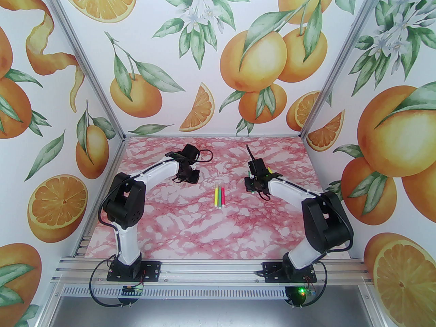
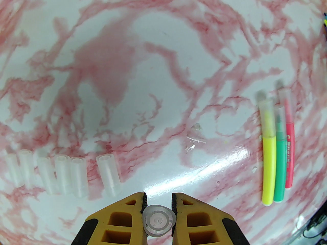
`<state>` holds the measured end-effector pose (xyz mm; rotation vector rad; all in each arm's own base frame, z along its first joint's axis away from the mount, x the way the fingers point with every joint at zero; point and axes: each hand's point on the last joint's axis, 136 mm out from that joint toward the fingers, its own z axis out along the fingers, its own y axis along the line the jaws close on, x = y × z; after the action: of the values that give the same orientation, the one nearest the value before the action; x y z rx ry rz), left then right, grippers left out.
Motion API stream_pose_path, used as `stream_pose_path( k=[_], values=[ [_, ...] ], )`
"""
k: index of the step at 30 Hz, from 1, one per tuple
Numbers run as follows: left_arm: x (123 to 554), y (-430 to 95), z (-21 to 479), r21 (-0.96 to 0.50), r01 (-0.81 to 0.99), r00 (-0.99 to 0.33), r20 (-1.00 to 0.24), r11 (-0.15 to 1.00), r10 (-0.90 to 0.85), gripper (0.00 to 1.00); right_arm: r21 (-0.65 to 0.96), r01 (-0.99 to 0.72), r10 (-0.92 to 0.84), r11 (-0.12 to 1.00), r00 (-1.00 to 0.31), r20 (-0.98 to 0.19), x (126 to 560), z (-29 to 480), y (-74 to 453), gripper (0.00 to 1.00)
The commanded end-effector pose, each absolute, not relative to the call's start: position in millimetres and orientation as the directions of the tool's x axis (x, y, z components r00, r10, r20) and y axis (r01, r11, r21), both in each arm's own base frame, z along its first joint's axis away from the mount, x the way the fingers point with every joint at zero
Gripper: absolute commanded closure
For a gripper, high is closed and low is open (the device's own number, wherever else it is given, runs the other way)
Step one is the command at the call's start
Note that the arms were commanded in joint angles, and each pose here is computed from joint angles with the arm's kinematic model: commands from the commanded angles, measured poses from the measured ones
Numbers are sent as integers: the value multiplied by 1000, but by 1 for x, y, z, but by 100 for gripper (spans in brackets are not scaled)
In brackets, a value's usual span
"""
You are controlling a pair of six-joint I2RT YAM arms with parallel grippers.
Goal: Open the pen caps
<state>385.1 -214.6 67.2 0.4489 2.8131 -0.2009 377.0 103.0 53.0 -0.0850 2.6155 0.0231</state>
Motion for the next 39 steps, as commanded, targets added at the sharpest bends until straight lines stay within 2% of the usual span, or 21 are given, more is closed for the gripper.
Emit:
stream_pose_path(
  k=[1, 10, 24, 39],
  values=[
    [386, -214, 63, -67, 313, -917, -283, 947, 282, 100, -23, -21, -29, 1000, -859, -511, 387, 58, 94, 100],
    [384, -210, 36, -39, 314, -926, -231, 948, 298, 100, -66, -8, -38, 998, -883, -467, 393, 48, 83, 100],
    [388, -206, 21, -2, 314, -930, -205, 950, 306, 100, -81, -7, -37, 997, -926, -375, 395, 28, 76, 100],
    [388, -196, 11, 47, 306, -934, -176, 951, 310, 85, -131, -1, -43, 991, -948, -314, 394, 16, 67, 100]
  ],
)
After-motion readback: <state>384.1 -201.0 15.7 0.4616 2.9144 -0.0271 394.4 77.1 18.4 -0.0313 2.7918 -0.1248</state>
